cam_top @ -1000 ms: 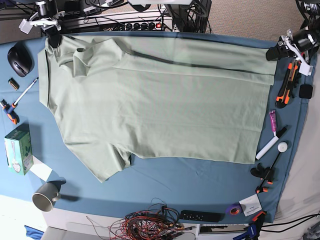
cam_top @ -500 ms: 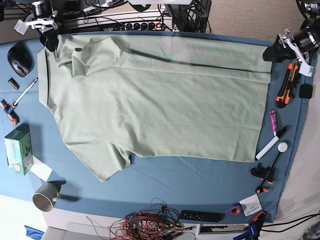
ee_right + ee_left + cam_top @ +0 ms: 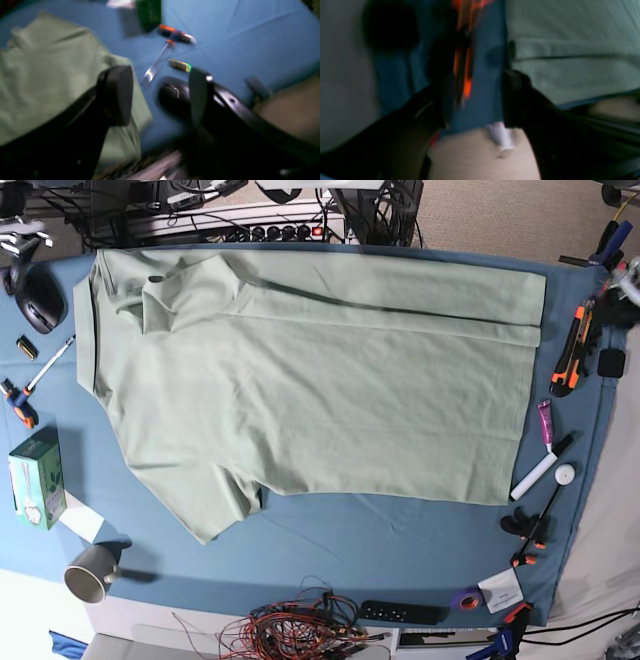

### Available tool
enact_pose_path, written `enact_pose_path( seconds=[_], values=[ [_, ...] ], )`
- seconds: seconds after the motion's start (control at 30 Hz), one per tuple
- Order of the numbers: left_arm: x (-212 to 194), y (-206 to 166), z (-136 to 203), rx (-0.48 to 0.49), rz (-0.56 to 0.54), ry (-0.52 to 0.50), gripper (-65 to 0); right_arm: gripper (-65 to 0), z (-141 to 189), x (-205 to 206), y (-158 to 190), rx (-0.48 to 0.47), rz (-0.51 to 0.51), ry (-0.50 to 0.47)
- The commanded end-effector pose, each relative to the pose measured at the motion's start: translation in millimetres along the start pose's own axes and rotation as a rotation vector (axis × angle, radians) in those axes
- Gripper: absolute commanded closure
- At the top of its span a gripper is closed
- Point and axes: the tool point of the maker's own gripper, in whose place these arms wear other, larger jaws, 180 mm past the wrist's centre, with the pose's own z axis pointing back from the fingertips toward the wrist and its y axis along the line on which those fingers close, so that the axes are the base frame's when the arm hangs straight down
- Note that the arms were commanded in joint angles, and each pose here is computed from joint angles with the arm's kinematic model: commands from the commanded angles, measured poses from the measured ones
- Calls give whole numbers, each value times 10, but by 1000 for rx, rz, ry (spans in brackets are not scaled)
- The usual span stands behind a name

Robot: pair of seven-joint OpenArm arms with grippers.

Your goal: Fold the T-shirt properly

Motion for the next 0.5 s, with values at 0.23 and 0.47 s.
enact_pose_path(
  seconds=[0.23,0.47],
  values=[
    [1499,296,929,617,-446,-236,-283,-339,-340,333,604,103,35,-157],
    [2093,-402,787,395,-545,-495,-234,-339,-550,534,972,185,16,-244]
  ],
)
